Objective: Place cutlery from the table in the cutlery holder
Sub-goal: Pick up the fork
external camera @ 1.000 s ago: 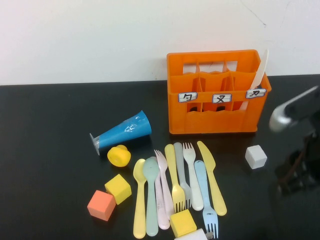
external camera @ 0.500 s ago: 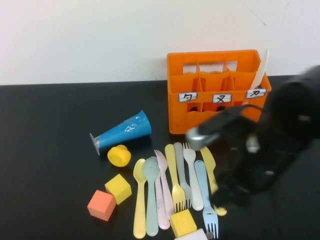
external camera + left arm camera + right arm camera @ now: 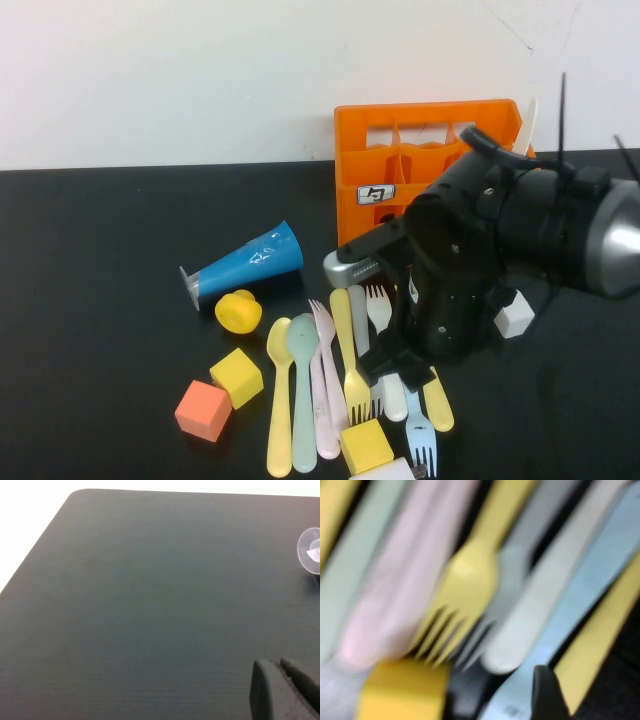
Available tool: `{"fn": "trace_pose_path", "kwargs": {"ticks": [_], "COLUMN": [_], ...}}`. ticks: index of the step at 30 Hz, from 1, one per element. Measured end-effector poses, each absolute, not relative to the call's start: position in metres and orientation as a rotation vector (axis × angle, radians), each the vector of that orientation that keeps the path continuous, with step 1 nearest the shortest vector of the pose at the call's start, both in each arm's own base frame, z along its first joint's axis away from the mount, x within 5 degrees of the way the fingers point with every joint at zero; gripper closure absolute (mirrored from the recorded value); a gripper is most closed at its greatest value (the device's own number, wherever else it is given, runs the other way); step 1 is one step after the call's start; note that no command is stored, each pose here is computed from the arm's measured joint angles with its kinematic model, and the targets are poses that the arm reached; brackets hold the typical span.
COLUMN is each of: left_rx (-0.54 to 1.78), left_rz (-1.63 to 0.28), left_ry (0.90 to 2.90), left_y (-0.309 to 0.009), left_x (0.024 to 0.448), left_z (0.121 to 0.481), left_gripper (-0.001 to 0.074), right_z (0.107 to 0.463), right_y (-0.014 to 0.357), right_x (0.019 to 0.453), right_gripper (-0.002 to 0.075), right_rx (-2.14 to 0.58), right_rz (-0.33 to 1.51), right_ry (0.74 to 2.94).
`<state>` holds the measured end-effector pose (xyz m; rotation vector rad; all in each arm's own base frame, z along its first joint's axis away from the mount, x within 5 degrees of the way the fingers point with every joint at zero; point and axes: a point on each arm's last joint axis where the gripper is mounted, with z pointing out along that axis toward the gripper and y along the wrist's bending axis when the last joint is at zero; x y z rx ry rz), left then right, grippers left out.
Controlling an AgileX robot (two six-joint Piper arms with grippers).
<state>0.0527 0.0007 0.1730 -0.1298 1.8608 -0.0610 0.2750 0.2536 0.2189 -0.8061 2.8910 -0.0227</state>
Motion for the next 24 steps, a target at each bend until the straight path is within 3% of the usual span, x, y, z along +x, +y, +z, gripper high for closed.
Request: {"fn": "trace_pose_path", "kwargs": {"ticks": [13,24], "left_rx": [-0.13,-0.133], "left_rz": [-0.061,-0.064], "left_ry": [1.861,1.861], "left_y": [0.001,0.001], "left_x": [0.053,0.053], "left_z": [0.173,0.173], "left_gripper": [0.0736,0.0736], "right_z": [0.193,0.201], "right_y": [0.246,0.251], "right_x": [0.299,0.306], "right_gripper": [0.0356,0.037], "right_rx": [-0.626,-0.66], "right_rz": [0.003,0.104], "right_ry": [2.941,2.924]}}
